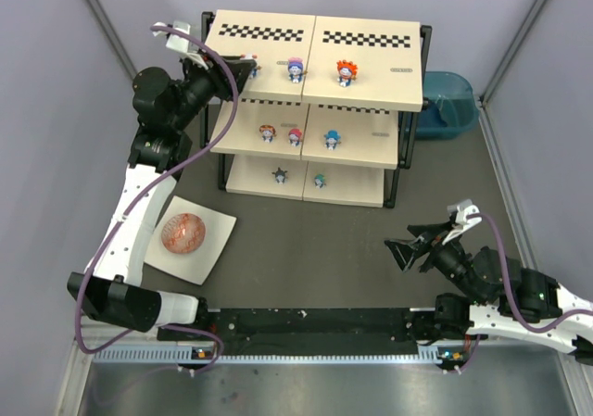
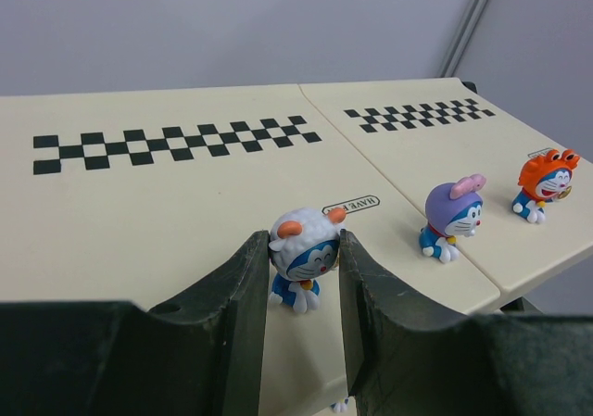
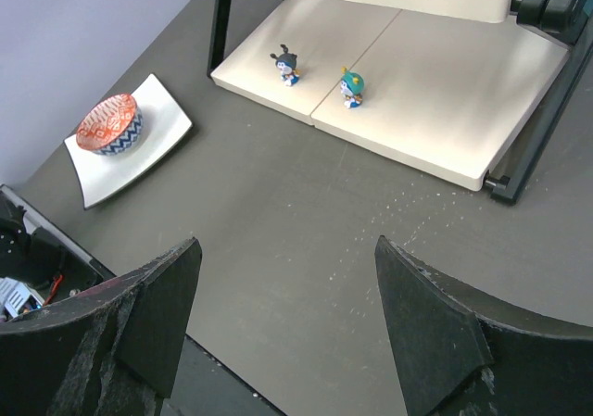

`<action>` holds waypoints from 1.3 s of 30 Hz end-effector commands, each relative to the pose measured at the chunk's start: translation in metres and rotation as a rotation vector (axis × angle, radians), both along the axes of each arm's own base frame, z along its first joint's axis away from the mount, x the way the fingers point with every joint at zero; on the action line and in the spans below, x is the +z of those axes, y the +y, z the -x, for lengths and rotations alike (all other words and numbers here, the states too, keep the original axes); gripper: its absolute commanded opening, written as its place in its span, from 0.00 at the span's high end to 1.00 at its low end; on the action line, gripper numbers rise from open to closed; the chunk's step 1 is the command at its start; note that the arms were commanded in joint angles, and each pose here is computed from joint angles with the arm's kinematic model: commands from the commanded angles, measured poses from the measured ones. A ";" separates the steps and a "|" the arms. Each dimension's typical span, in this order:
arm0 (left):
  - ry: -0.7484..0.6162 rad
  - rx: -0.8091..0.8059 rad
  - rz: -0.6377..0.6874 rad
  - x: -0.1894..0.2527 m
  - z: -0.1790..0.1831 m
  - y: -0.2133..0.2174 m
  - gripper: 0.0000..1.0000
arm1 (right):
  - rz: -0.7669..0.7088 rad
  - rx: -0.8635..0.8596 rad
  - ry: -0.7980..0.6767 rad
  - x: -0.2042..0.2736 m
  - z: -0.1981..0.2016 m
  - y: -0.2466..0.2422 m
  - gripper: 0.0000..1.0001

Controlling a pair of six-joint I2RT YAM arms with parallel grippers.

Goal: Place and organize the plastic toys onto the shelf

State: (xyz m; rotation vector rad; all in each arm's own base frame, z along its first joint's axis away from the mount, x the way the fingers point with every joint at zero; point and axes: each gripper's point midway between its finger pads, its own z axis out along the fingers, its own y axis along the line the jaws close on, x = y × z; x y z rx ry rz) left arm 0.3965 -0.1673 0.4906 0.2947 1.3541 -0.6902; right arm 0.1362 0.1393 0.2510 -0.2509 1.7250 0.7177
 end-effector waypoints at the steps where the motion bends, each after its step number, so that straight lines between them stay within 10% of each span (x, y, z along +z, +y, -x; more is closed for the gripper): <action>1: -0.056 0.005 -0.003 0.012 0.005 0.001 0.81 | -0.024 0.004 -0.002 0.005 0.001 -0.001 0.23; 39: -0.080 0.031 0.021 0.024 0.009 0.006 0.48 | -0.025 0.005 -0.009 0.007 0.002 -0.002 0.23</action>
